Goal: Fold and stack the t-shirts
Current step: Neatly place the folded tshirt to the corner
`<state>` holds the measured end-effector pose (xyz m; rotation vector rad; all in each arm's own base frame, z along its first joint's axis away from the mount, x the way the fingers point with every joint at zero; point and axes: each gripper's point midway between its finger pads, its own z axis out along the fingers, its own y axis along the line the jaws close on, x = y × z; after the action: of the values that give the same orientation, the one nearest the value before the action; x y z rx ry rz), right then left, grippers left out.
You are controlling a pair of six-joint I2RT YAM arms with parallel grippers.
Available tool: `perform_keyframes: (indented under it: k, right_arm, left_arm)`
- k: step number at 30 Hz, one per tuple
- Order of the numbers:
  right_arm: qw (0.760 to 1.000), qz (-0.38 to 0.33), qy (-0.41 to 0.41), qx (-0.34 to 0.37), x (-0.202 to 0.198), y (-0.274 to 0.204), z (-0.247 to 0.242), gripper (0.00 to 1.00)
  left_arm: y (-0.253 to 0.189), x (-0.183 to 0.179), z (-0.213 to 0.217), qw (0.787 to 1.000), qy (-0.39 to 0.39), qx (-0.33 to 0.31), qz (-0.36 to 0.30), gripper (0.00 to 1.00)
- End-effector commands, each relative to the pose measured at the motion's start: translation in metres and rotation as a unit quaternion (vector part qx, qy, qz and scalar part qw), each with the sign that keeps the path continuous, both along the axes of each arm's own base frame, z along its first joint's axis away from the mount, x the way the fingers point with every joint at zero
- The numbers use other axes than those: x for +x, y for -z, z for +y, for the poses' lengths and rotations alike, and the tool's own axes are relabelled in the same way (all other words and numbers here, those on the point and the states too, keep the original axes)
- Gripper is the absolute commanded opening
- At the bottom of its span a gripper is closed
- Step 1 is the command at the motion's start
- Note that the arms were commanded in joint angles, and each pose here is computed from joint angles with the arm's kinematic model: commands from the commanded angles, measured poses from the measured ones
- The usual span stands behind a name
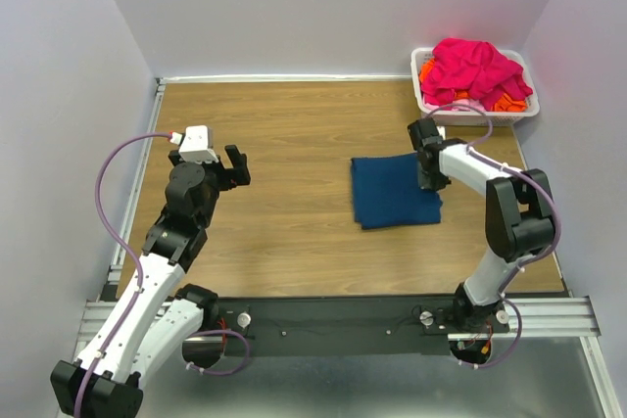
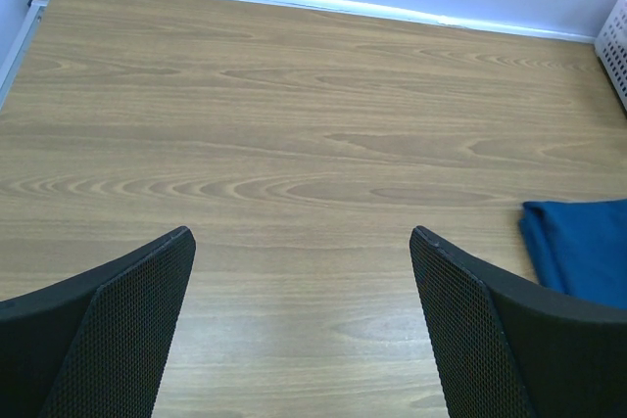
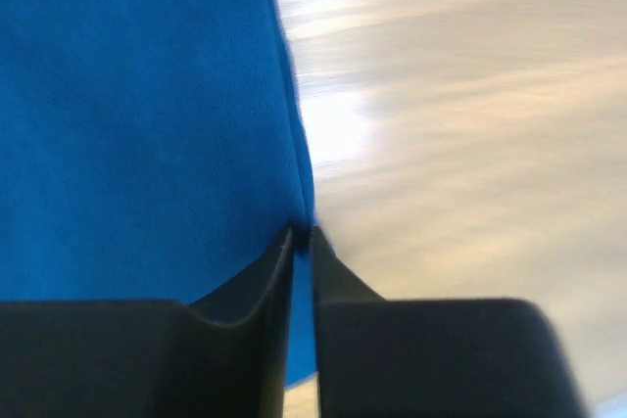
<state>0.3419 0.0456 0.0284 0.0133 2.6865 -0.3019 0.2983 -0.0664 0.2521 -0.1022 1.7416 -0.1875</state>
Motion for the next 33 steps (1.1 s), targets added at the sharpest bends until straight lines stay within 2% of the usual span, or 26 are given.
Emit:
perform_keyframes:
  k: [1,4,7,9,12,16,24,27,32,33]
  right_arm:
    - [0.978,-0.019,0.088,-0.189,0.009,-0.05,-0.066,0.24]
    - [0.99,-0.044,0.07,-0.111,0.03,-0.078,-0.028,0.47]
    - [0.995,-0.086,0.022,-0.052,0.04,-0.103,0.03,0.61]
    - [0.996,-0.086,-0.011,-0.008,0.034,-0.103,0.074,0.64]
    - [0.997,-0.046,-0.041,0.043,0.015,-0.077,0.127,0.65]
    - [0.998,-0.016,-0.055,0.019,-0.004,-0.042,0.155,0.66]
    - [0.997,0.032,-0.071,-0.016,-0.03,0.004,0.171,0.67]
    - [0.995,0.045,-0.076,-0.045,-0.036,0.019,0.164,0.63]
    - [0.986,0.057,-0.087,-0.13,-0.047,0.034,0.13,0.42]
    - [0.98,0.053,-0.096,-0.165,-0.045,0.033,0.118,0.29]
  left_arm:
    - [-0.002,-0.001,-0.004,1.0,0.015,-0.001,-0.007,0.98]
    - [-0.003,-0.002,-0.005,1.0,0.016,0.0,-0.008,0.97]
    - [-0.004,-0.003,-0.002,1.0,0.01,0.0,-0.012,0.97]
    - [-0.004,-0.003,-0.002,1.0,0.008,-0.001,-0.012,0.97]
    - [-0.004,-0.003,-0.001,1.0,0.008,0.0,-0.011,0.97]
    - [-0.003,-0.002,-0.002,1.0,0.009,0.002,-0.009,0.97]
    - [-0.004,-0.003,-0.001,1.0,0.005,-0.001,-0.01,0.97]
    - [-0.003,-0.002,-0.001,1.0,0.005,0.0,-0.009,0.97]
    - [-0.001,-0.001,0.0,1.0,0.004,0.002,-0.005,0.97]
    - [0.0,-0.001,-0.001,1.0,0.005,0.002,-0.004,0.97]
